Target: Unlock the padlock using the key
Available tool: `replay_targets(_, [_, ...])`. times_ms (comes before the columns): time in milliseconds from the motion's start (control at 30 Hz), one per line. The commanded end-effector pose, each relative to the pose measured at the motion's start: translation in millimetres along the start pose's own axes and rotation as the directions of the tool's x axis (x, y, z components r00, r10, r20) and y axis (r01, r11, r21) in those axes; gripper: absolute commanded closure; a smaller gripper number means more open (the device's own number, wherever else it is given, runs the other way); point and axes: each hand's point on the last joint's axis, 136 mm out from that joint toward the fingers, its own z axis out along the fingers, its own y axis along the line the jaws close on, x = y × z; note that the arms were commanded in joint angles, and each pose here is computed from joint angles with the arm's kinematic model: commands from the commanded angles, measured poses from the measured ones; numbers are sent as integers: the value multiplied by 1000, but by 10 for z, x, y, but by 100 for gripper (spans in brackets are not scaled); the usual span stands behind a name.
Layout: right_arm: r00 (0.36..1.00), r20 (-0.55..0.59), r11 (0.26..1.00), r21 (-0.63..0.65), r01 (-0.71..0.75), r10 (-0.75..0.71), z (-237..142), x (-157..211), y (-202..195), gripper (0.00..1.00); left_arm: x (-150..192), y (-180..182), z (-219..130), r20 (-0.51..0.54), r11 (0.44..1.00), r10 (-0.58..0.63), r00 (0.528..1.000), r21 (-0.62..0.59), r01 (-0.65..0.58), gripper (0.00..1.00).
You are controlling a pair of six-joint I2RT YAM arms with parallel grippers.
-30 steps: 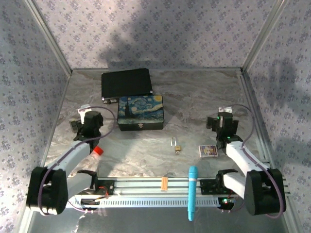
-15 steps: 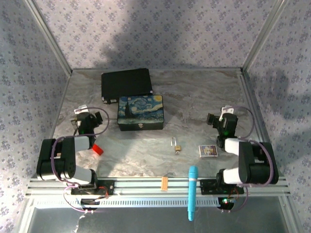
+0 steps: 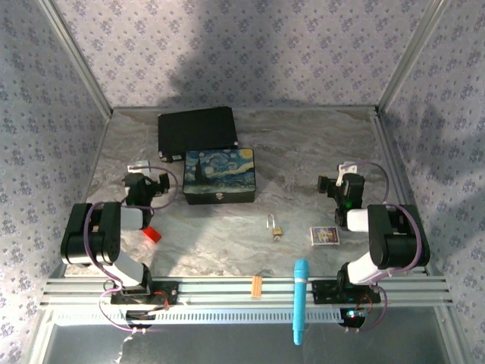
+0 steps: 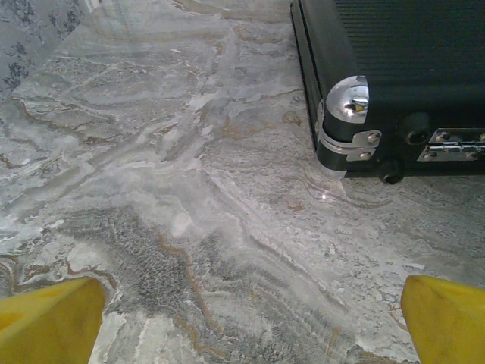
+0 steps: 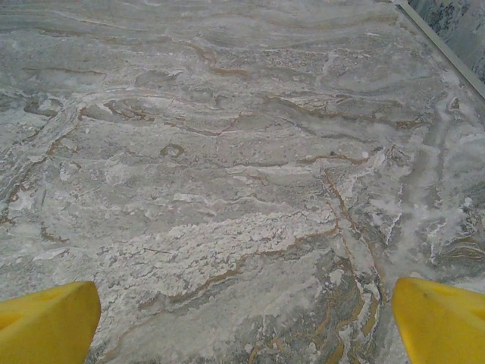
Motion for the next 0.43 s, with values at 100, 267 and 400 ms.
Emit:
replay_targets(100, [999,45,1000,-3,21,-20,27,-166,18,1,-188,-53,6,53,1000,13,999,24,-15,0])
replay_targets(267, [999,38,1000,-11,16,-16,35,-159,18,1,-191,-56,5,52,1000,14,999,25,-15,0])
replay_targets(400, [999,40,1000,-20,21,-20,29,-161,36,1,-192,-57,5,53,1000,14,999,25,-15,0])
